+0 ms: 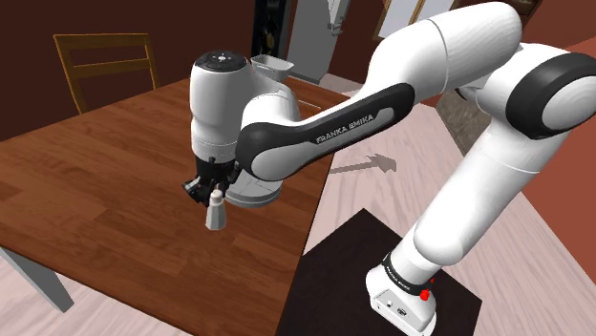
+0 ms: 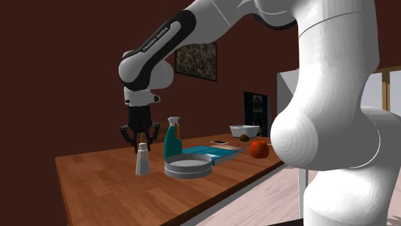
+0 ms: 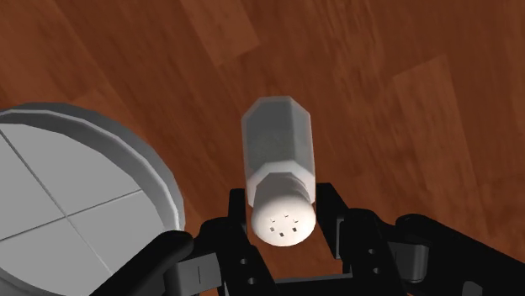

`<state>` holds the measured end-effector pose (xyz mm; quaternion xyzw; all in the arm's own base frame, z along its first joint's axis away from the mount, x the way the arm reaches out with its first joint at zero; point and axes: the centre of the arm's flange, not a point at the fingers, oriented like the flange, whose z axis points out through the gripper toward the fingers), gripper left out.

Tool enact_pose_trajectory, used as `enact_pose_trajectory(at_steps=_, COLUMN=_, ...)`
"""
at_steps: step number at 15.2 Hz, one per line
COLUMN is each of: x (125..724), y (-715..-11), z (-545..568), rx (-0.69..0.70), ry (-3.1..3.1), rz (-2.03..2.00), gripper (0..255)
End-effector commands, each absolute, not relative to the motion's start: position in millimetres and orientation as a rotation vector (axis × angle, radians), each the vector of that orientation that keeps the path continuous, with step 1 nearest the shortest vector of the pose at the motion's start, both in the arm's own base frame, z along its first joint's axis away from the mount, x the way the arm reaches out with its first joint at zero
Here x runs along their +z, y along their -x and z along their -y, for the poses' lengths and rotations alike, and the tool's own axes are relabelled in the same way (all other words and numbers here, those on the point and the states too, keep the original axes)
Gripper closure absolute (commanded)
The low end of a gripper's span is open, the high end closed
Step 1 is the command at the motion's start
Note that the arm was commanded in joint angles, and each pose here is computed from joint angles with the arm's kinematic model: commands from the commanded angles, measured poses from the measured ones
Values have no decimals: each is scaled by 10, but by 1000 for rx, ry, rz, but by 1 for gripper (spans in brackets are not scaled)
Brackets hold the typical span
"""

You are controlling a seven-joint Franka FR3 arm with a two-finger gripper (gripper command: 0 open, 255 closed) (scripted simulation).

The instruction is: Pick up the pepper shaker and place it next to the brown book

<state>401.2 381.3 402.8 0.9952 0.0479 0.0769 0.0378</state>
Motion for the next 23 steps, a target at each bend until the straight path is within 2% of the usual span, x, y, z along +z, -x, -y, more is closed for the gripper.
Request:
enact_pose_trajectory(at_steps=1, x=4134, y=-4011, z=-3806, rx=235, ry=-3053, rz=-147, gripper=255)
enact_pose_trajectory(at_steps=23, x=5295, y=-4011, z=-3806, rx=235, ry=-3053, rz=-147, gripper=255)
